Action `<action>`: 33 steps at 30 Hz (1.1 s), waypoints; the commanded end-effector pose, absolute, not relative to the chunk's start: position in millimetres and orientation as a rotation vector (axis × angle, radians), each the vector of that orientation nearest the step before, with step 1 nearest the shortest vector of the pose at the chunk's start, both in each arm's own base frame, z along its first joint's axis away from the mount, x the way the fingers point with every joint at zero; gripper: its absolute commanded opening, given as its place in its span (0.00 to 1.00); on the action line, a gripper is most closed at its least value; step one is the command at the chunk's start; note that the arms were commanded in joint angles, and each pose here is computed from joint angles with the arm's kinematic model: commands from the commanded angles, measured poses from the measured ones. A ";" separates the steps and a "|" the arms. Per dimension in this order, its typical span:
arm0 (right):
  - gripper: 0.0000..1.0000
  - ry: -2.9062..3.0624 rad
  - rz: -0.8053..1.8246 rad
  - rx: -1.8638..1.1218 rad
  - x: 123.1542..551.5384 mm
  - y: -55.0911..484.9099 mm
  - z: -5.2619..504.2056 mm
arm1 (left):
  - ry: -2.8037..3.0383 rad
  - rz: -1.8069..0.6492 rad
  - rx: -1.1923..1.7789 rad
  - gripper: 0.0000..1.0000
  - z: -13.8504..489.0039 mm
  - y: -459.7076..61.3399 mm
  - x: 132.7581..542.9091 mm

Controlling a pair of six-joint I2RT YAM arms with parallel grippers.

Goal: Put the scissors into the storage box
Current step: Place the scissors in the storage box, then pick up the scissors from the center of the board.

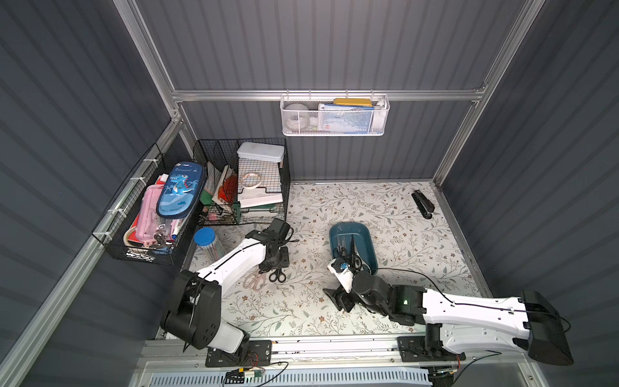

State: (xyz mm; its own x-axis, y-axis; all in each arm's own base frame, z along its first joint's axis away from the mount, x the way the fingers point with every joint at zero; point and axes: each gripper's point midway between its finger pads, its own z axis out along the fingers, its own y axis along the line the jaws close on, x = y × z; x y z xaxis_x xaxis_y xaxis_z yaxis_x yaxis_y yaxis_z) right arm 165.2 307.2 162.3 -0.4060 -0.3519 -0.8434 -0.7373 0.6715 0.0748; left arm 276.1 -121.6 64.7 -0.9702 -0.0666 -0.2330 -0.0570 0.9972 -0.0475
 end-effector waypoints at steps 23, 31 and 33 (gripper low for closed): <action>0.77 1.985 0.391 -0.748 175.2 257.4 156.8 | 3.058 0.004 -0.059 0.36 19.4 -110.6 255.3; 0.77 1.997 0.379 -0.671 178.1 245.8 150.1 | 3.099 0.048 -0.059 0.32 4.7 -107.7 252.2; 0.77 1.987 0.375 -0.669 178.9 244.5 151.0 | 3.111 0.055 -0.059 0.30 -0.4 -107.1 250.2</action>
State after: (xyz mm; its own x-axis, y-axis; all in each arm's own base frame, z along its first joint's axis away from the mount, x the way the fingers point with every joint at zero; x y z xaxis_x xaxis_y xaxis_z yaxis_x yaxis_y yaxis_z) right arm 175.7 250.1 148.6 -0.3821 -0.3250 -0.8651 -0.6254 0.7802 -0.0169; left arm 262.0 -116.8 22.1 -0.9942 -0.0414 -0.0989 -0.0399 0.9991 -0.0167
